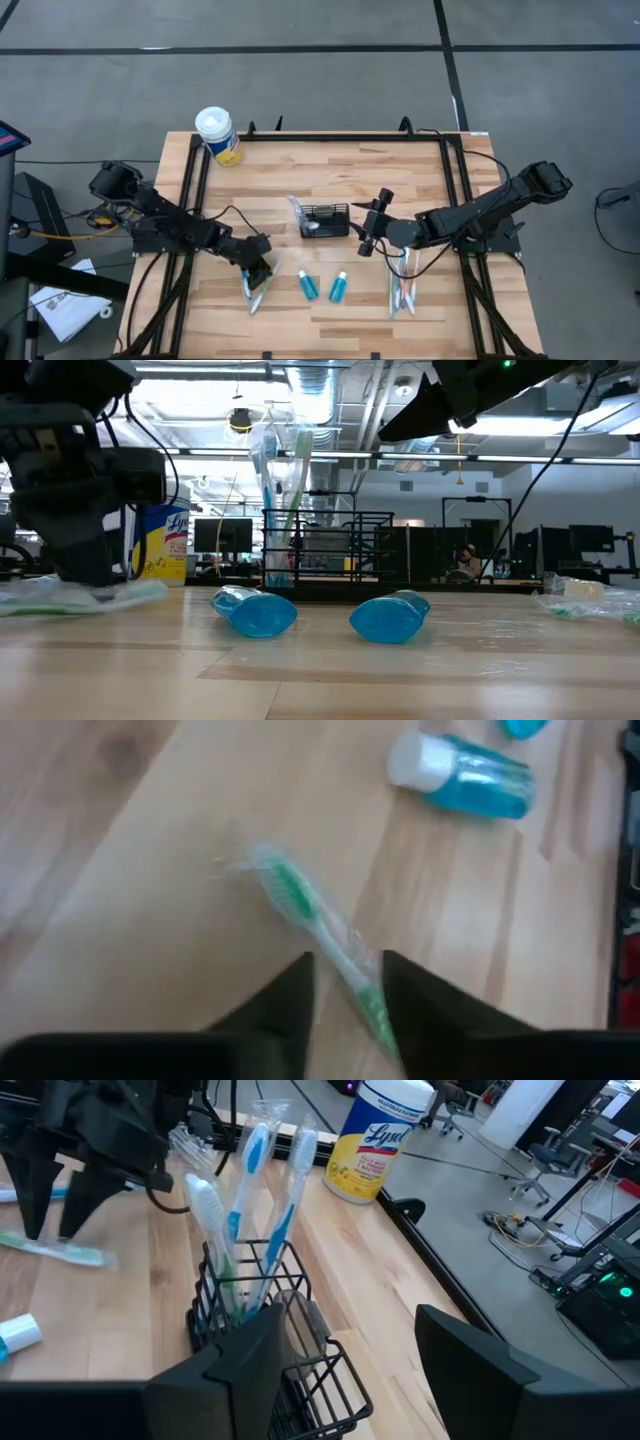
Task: Pick & Place toothbrushing station
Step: Put the green toothbrush into the mesh
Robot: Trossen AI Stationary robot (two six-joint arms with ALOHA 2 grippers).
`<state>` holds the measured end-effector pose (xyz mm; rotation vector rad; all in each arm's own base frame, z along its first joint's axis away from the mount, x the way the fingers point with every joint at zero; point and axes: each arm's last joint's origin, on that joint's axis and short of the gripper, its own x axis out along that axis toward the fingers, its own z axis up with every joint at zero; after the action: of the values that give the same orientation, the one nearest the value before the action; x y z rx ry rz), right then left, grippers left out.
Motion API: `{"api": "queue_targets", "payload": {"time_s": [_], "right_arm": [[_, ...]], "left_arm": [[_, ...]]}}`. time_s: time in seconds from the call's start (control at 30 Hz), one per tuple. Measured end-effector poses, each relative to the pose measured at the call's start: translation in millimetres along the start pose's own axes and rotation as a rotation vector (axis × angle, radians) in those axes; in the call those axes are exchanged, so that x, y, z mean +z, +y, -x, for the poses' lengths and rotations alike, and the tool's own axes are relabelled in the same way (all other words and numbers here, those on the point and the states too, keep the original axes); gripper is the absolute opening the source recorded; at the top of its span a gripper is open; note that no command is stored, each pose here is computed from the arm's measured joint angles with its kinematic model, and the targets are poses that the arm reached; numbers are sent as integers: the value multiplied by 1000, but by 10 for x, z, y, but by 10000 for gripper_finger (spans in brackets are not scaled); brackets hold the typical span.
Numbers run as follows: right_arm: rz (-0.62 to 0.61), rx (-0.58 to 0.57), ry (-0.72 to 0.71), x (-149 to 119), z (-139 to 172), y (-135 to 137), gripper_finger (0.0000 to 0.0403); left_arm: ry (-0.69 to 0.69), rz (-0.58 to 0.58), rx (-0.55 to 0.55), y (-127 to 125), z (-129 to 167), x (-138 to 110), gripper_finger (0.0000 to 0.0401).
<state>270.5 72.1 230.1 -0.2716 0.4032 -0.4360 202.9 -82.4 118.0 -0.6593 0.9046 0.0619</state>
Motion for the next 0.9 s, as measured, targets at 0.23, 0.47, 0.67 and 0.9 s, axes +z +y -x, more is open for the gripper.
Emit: {"api": "queue_targets", "payload": {"time_s": [0.23, 0.47, 0.67, 0.9], "right_arm": [[0, 0, 0, 0, 0, 0, 214], [0, -5, 4, -3, -9, -11, 214], [-5, -14, 13, -12, -29, -33, 214], [-11, -13, 17, -17, -27, -31, 214]], "left_arm": [[-95, -52, 58, 13, 12, 46, 3], [-318, -211, 28, -119, 131, 205, 1], [-629, -355, 37, -261, 505, 422, 0], [-919, -538, 135, -360, 918, 566, 0]]}}
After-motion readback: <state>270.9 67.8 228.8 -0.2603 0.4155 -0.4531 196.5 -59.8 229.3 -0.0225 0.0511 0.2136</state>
